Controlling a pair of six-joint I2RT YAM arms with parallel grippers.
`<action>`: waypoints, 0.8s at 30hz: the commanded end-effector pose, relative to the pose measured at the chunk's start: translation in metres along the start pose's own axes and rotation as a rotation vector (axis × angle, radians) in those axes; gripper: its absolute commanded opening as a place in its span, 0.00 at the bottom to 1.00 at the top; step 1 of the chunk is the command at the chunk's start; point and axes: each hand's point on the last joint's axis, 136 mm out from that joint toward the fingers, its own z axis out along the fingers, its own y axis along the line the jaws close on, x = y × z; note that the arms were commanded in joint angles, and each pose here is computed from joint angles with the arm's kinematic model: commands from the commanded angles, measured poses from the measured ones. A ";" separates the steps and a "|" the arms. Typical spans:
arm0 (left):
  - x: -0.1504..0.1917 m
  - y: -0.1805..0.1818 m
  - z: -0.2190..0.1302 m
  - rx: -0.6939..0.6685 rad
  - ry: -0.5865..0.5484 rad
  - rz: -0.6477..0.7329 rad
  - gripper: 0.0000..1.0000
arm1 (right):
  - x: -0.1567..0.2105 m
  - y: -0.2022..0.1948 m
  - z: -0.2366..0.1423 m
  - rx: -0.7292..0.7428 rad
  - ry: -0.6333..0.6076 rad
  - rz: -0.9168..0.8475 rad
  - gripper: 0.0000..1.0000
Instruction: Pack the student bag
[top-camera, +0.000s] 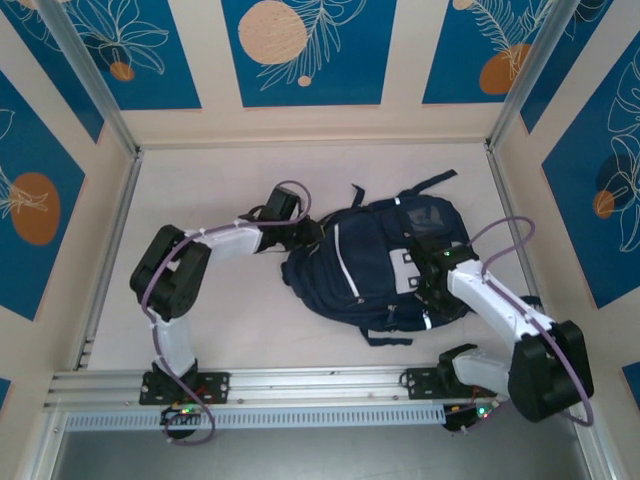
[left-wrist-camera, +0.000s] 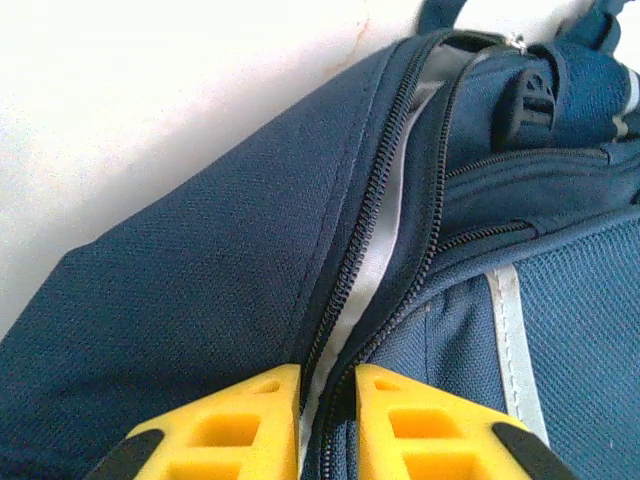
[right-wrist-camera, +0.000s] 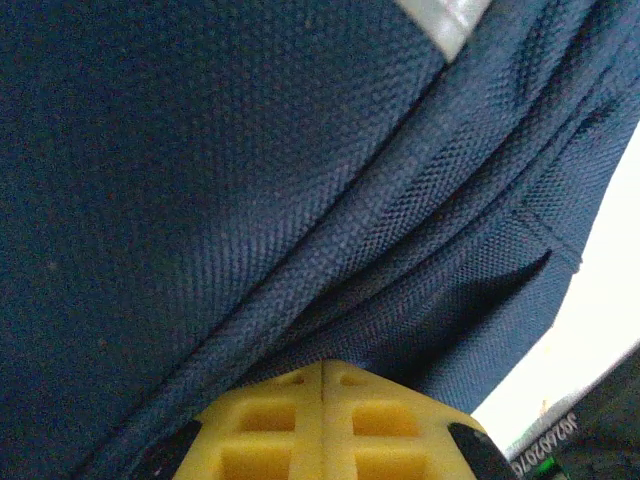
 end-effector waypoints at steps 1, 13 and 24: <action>0.055 -0.002 0.001 0.034 0.149 -0.025 0.18 | -0.040 0.073 -0.006 -0.250 -0.109 -0.088 0.08; 0.147 -0.060 -0.028 0.200 0.317 0.287 0.20 | -0.014 0.235 -0.032 -0.549 0.111 -0.534 0.20; 0.188 -0.115 -0.041 0.335 0.399 0.512 0.35 | 0.012 0.281 -0.127 -0.881 -0.014 -0.754 0.34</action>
